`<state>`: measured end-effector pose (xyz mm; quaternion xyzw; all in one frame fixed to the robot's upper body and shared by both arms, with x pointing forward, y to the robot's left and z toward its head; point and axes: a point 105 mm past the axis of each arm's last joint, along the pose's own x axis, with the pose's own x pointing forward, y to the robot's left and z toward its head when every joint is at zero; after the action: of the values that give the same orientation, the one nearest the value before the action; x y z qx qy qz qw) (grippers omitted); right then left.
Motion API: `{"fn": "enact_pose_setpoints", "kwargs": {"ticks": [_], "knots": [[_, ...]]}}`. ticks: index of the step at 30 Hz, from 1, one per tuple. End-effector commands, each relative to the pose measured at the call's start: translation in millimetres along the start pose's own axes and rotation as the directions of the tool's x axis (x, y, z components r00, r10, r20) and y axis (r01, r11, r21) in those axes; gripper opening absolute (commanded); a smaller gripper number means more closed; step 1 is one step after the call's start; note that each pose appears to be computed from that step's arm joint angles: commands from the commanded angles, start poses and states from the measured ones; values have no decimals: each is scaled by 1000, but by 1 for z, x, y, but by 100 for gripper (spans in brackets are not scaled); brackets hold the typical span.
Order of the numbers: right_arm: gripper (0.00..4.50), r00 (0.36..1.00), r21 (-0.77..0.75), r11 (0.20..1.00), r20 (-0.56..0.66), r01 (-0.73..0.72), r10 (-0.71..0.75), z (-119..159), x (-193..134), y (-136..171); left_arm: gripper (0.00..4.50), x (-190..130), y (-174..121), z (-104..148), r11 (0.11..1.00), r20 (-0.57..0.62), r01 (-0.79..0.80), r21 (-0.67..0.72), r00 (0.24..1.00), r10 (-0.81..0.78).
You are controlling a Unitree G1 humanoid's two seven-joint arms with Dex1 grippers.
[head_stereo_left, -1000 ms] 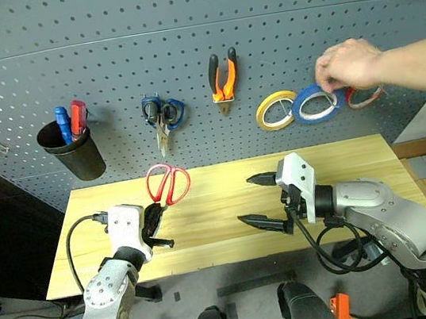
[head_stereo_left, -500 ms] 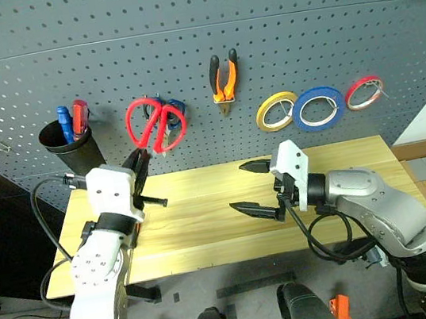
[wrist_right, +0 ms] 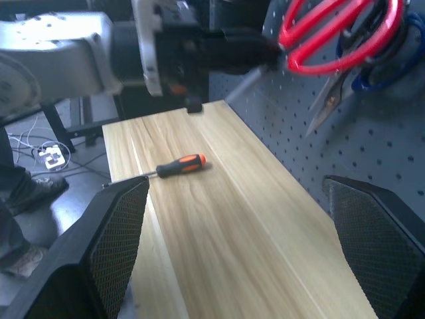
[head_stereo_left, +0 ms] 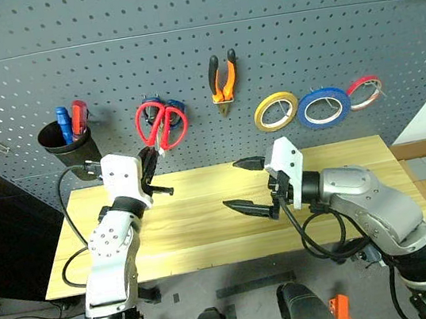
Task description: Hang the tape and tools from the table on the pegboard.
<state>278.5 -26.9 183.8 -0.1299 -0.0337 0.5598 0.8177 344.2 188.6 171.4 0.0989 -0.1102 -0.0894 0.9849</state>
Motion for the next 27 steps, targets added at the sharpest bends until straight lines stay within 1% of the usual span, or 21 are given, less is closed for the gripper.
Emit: {"fn": "enact_pose_setpoints", "kwargs": {"ticks": [1, 2, 3, 6, 8, 10, 12, 14, 15, 16, 18, 20, 22, 27], "knots": [[450, 999, -39, 999, 49, 0, 2, 15, 0, 1, 35, 3, -2, 2, 1000, 12, 12, -20, 1000, -12], [450, 999, -40, 999, 49, 0, 2, 15, 1, 1, 70, 3, -4, 0, 999, 5, 22, -26, 1000, -22], [450, 999, -40, 999, 48, -1, 2, 15, 1, 1, 93, 3, -6, -1, 999, -2, 30, -29, 1000, -31], [450, 999, -36, 999, 42, 1, 0, 13, 1, 2, 188, -1, -9, -8, 999, -30, 35, -41, 999, -36], [450, 1000, -30, 1000, 31, 6, -5, 10, 1, 2, 248, -10, -8, -18, 999, -74, 24, -49, 997, -28], [450, 1000, 0, 1000, -15, 25, -25, 0, 1, 1, 317, -26, -3, -39, 997, -173, -19, -74, 985, 6], [450, 995, 35, 999, -92, 41, -38, -17, 1, 3, 376, -49, 9, -65, 992, -301, -93, -81, 951, 65], [450, 987, 65, 996, -152, 57, -47, -31, 2, 6, 376, -73, 24, -87, 977, -418, -185, -103, 900, 126], [450, 984, 90, 993, -170, 69, -53, -35, 4, 9, 376, -90, 34, -100, 966, -493, -237, -99, 855, 159], [450, 982, 118, 990, -181, 77, -55, -38, 6, 12, 376, -103, 42, -109, 958, -544, -274, -89, 819, 184], [450, 979, 180, 981, -201, 71, -34, -42, 14, 21, 376, -128, 57, -124, 945, -634, -321, -56, 743, 215], [450, 979, 206, 977, -204, 57, -14, -42, 23, 30, 376, -141, 71, -134, 930, -683, -365, -37, 688, 244], [450, 980, 223, 973, -200, 55, -10, -40, 31, 34, 376, -140, 79, -138, 924, -700, -381, -35, 669, 250], [450, 983, 244, 968, -184, 61, -16, -30, 46, 35, 376, -125, 84, -143, 928, -702, -368, -57, 676, 225]]}}
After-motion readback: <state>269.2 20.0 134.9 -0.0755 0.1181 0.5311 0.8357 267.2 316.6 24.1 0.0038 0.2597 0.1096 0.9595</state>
